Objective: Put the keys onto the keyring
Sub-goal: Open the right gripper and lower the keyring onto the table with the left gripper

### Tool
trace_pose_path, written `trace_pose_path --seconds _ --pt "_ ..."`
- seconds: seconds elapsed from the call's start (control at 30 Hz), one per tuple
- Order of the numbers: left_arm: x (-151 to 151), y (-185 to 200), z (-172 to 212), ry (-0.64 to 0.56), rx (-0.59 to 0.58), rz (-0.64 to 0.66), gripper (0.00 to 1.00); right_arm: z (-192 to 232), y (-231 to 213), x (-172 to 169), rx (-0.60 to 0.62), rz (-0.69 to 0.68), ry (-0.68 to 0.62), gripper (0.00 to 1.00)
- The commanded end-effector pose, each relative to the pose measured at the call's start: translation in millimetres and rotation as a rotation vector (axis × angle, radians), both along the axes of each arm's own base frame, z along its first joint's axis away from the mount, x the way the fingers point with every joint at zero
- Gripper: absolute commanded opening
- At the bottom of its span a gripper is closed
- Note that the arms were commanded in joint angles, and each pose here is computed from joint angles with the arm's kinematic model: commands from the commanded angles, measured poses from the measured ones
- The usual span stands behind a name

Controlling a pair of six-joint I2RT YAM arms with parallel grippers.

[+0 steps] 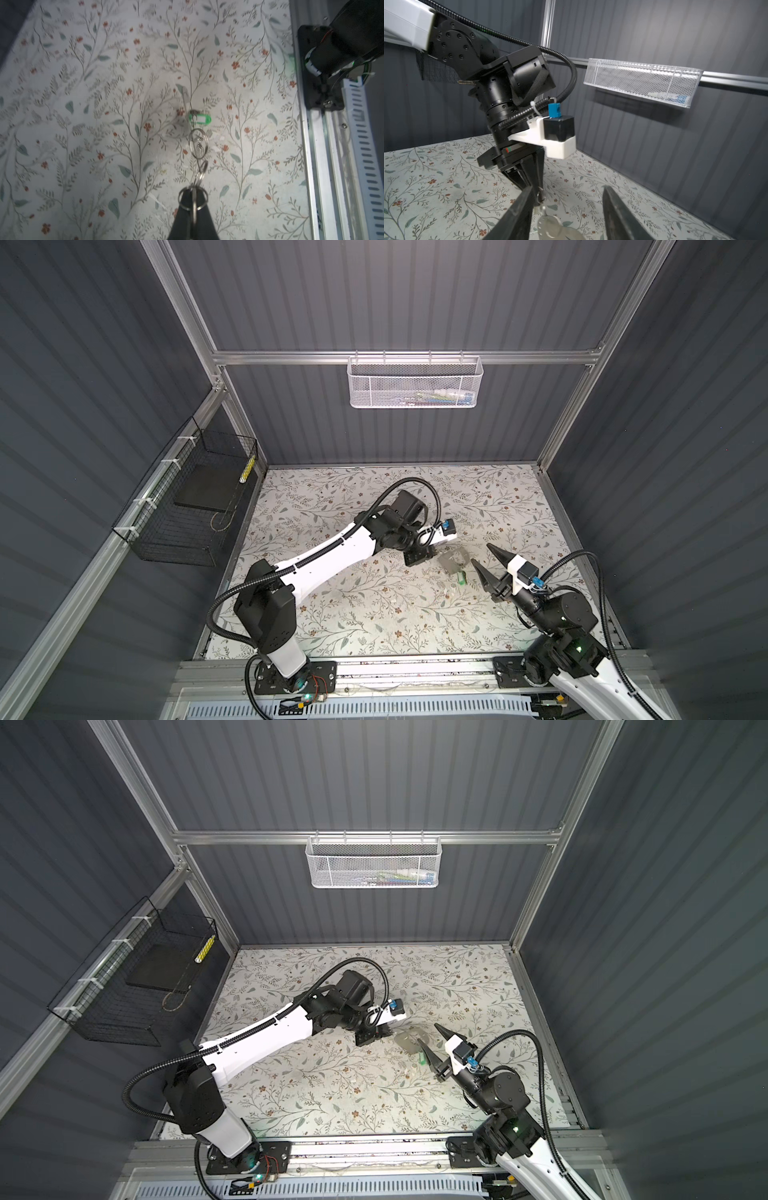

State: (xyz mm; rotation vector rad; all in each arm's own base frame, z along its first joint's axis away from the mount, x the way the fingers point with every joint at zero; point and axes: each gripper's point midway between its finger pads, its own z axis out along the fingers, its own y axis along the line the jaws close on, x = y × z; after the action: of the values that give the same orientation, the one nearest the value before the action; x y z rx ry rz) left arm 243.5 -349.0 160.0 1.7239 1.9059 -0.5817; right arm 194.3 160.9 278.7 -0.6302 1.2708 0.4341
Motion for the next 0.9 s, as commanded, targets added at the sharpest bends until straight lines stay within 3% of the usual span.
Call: trace_pose_path --seconds 0.0,0.4,0.6,0.77,0.83,0.87 --pt "1 34 -33 0.015 0.125 0.046 0.0 -12 2 10 -0.02 -0.021 0.054 0.56" --pt "-6 106 -114 0.045 0.459 0.08 0.0 -35 -1 22 -0.021 -0.072 0.106 0.59" --pt "-2 126 -131 0.03 0.547 0.106 0.0 -47 -5 28 -0.026 -0.109 0.135 0.63" --pt "-3 138 -136 0.037 0.575 0.144 0.14 -56 -9 33 -0.029 -0.139 0.146 0.67" --pt "0 143 -134 0.034 0.575 0.183 0.34 -60 -10 35 -0.028 -0.148 0.155 0.69" --pt "3 145 -132 0.029 0.569 0.212 0.54 -61 -11 37 -0.026 -0.155 0.161 0.7"
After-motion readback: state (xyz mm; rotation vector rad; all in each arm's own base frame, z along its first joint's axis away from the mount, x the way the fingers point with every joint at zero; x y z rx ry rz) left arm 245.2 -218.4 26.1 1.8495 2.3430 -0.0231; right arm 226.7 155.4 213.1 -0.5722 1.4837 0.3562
